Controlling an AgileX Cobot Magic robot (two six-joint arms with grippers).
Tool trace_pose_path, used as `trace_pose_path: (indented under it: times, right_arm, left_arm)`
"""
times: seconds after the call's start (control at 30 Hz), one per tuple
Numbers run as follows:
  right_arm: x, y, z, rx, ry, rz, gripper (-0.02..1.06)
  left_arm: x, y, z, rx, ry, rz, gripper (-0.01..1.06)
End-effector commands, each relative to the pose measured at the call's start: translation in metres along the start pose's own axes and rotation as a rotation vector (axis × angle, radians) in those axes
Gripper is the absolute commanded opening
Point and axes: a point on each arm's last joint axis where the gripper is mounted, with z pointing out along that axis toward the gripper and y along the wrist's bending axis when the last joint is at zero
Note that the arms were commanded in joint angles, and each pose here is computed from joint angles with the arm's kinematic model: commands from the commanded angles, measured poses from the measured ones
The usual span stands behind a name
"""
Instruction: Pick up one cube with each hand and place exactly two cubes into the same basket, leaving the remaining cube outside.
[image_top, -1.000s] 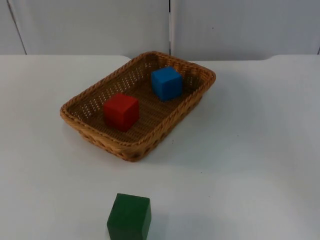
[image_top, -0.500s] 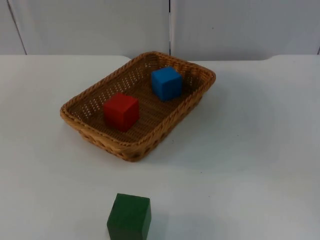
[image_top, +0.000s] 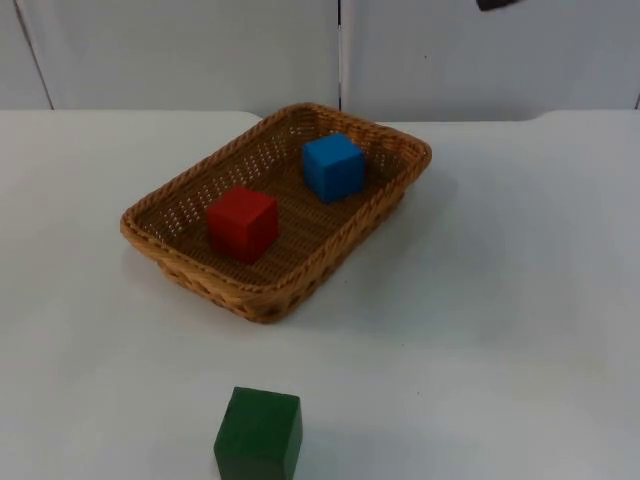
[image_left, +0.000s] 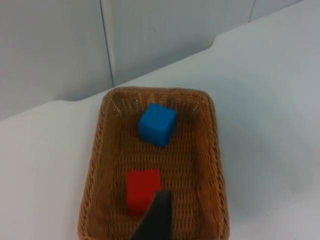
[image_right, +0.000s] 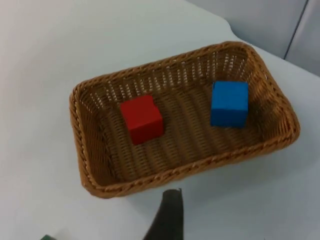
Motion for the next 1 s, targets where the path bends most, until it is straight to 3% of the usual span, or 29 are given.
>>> trace_pose_path:
  times: [0.0,0.6,0.97]
  right_arm:
    - [0.005,0.001,-0.007,0.002,-0.019,0.005,0.73]
    - [0.07,0.018,-0.094,0.013,-0.132,-0.009,0.73]
    - [0.11,0.029,-0.141,0.004,-0.211,-0.03,0.73]
  left_arm:
    - [0.007,-0.003,-0.009,-0.009,-0.018,-0.019,0.85]
    - [0.037,-0.031,-0.083,-0.065,-0.067,0.012,0.85]
    - [0.061,-0.039,-0.127,-0.187,-0.074,0.035,0.85]
